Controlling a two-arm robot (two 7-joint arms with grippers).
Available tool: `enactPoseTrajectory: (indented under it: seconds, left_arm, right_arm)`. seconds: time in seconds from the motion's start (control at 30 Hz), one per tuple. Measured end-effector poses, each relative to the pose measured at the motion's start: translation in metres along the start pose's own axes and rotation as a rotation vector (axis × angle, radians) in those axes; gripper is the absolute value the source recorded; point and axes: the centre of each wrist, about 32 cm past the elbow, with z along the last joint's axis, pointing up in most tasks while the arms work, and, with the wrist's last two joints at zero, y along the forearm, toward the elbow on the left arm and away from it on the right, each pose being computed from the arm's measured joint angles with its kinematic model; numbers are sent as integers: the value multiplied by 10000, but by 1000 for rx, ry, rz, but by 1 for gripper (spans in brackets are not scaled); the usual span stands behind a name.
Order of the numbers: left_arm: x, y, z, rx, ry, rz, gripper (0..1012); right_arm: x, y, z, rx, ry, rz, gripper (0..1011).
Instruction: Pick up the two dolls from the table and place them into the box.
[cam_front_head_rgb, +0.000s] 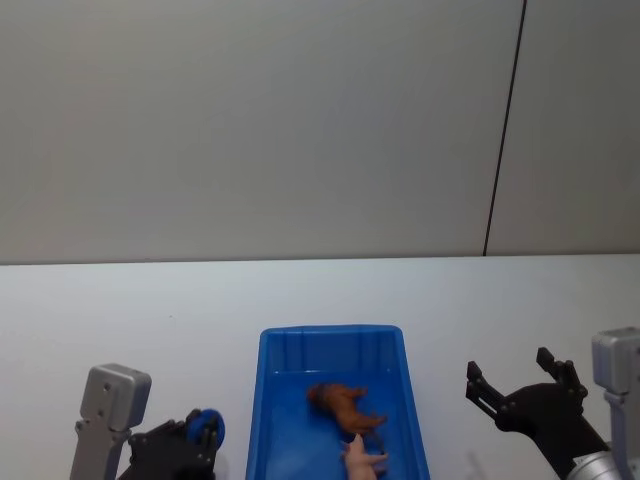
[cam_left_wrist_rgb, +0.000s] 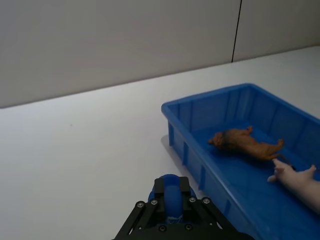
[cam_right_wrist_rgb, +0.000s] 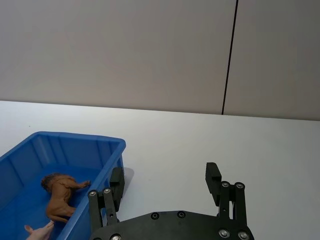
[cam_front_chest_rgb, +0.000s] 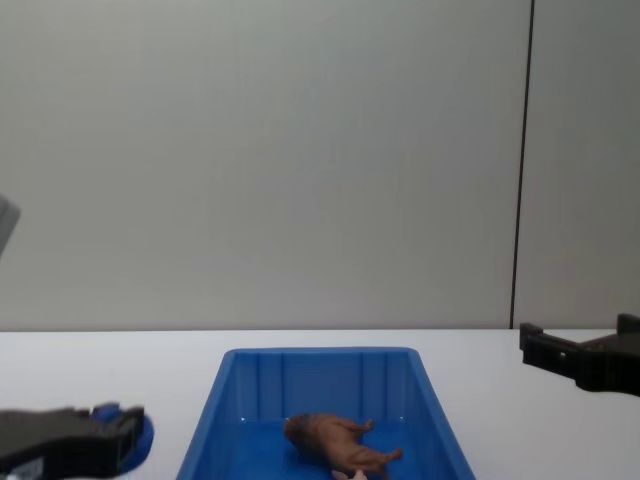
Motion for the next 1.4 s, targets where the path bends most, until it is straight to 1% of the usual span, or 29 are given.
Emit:
enactPoseTrajectory:
  seconds: [0.07,0.1,0.17,0.2,0.23,0.27,0.3,0.33,0.37,0.4,0.47,0.63,0.7,0.73,0.8,0.83,0.87,0.9,0.93,0.97,1.0,1.07,1.13,1.17,1.2,1.23,1.27,1.3,1.4]
  left_arm:
    - [-2,-4,16,-21,-5,-7,158]
    - [-3,-9,34,-41,-11,-15,152]
    - [-4,-16,55,-65,-17,-25,146]
    - [-4,-23,74,-86,-22,-35,141]
    - [-3,-28,84,-96,-25,-41,135]
    - [0,-38,104,-117,-31,-54,135]
    - [0,-38,104,-117,-31,-54,135]
    - [2,-49,126,-139,-37,-70,135]
    - [3,-56,137,-148,-40,-77,135]
    - [5,-71,166,-172,-46,-96,135]
    - [6,-86,190,-191,-49,-113,135]
    - [17,-159,271,-250,-60,-178,135]
    - [20,-179,289,-264,-62,-202,135]
    - [23,-205,310,-278,-64,-222,154]
    - [26,-229,329,-290,-63,-241,200]
    - [29,-254,351,-303,-64,-266,200]
    - [29,-268,356,-308,-63,-275,254]
    - [29,-277,361,-312,-62,-286,272]
    - [30,-294,371,-317,-62,-297,329]
    - [32,-321,387,-326,-61,-322,346]
    - [32,-338,395,-331,-59,-333,360]
    - [31,-378,413,-341,-56,-366,446]
    - [30,-407,425,-349,-54,-393,485]
    - [29,-427,431,-352,-51,-403,546]
    - [26,-451,439,-357,-49,-426,560]
    - [26,-471,446,-361,-47,-437,560]
    - [25,-486,453,-364,-45,-448,618]
    - [21,-515,465,-370,-43,-472,647]
    - [10,-572,484,-380,-36,-509,748]
  right_arm:
    - [0,0,0,0,0,0,1001]
    - [0,0,0,0,0,0,1001]
    - [0,0,0,0,0,0,1001]
    - [0,0,0,0,0,0,1001]
    - [0,0,0,0,0,0,1001]
    - [0,0,0,0,0,0,1001]
    - [0,0,0,0,0,0,1001]
    - [0,0,0,0,0,0,1001]
    - [0,0,0,0,0,0,1001]
    - [0,0,0,0,0,0,1001]
    - [0,0,0,0,0,0,1001]
    - [0,0,0,0,0,0,1001]
    - [0,0,0,0,0,0,1001]
    - [0,0,0,0,0,0,1001]
    - [0,0,0,0,0,0,1001]
    - [0,0,0,0,0,0,1001]
    - [0,0,0,0,0,0,1001]
    - [0,0,0,0,0,0,1001]
    - [0,0,0,0,0,0,1001]
    - [0,0,0,0,0,0,1001]
    - [0,0,0,0,0,0,1001]
    - [0,0,0,0,0,0,1001]
    - [0,0,0,0,0,0,1001]
    - [0,0,0,0,0,0,1001]
    - [0,0,0,0,0,0,1001]
    - [0,0,0,0,0,0,1001]
    - [0,0,0,0,0,0,1001]
    - [0,0,0,0,0,0,1001]
    - [0,0,0,0,0,0,1001]
